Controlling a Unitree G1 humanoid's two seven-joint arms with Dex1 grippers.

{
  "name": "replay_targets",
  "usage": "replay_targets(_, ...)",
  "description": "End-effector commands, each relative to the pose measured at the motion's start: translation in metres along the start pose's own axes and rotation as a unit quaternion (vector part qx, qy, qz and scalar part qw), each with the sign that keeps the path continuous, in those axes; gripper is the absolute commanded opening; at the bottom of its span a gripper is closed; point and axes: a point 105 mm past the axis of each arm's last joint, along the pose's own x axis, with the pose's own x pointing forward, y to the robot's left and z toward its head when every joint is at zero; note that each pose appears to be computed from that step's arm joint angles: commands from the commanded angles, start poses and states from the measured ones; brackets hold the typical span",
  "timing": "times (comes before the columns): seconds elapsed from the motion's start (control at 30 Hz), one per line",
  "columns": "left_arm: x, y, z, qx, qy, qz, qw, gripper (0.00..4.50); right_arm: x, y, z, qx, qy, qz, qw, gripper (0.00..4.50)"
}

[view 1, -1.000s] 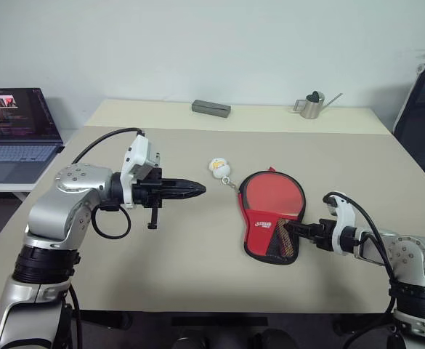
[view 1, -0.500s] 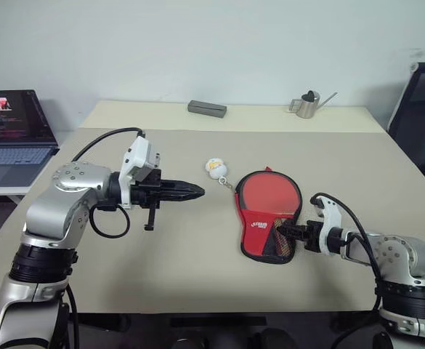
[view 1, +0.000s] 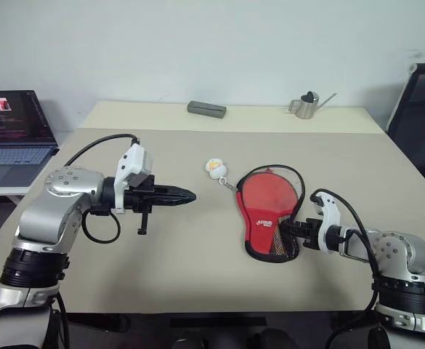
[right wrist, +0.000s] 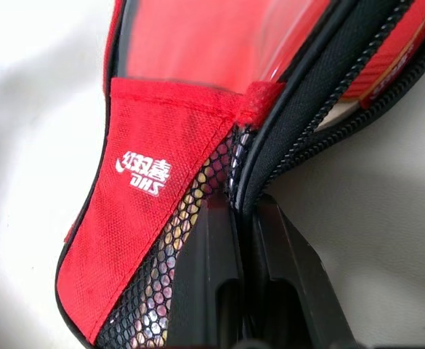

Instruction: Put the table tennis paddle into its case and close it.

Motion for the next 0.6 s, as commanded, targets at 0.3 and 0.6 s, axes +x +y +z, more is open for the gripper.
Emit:
replay_targets(0.3, -0.010, -0.009, 0.000, 0.014, 0.017, -0.006, 1.000, 0.00, -0.006, -0.009, -0.015, 0.002, 0.038, -0.030, 0.999, 0.02)
replay_targets(0.6, -0.025, -0.035, -0.023, -0.014, 0.074, -0.050, 0.996, 0.00, -0.016, 0.001, -0.007, -0.042, 0.064, -0.013, 0.997, 0.02)
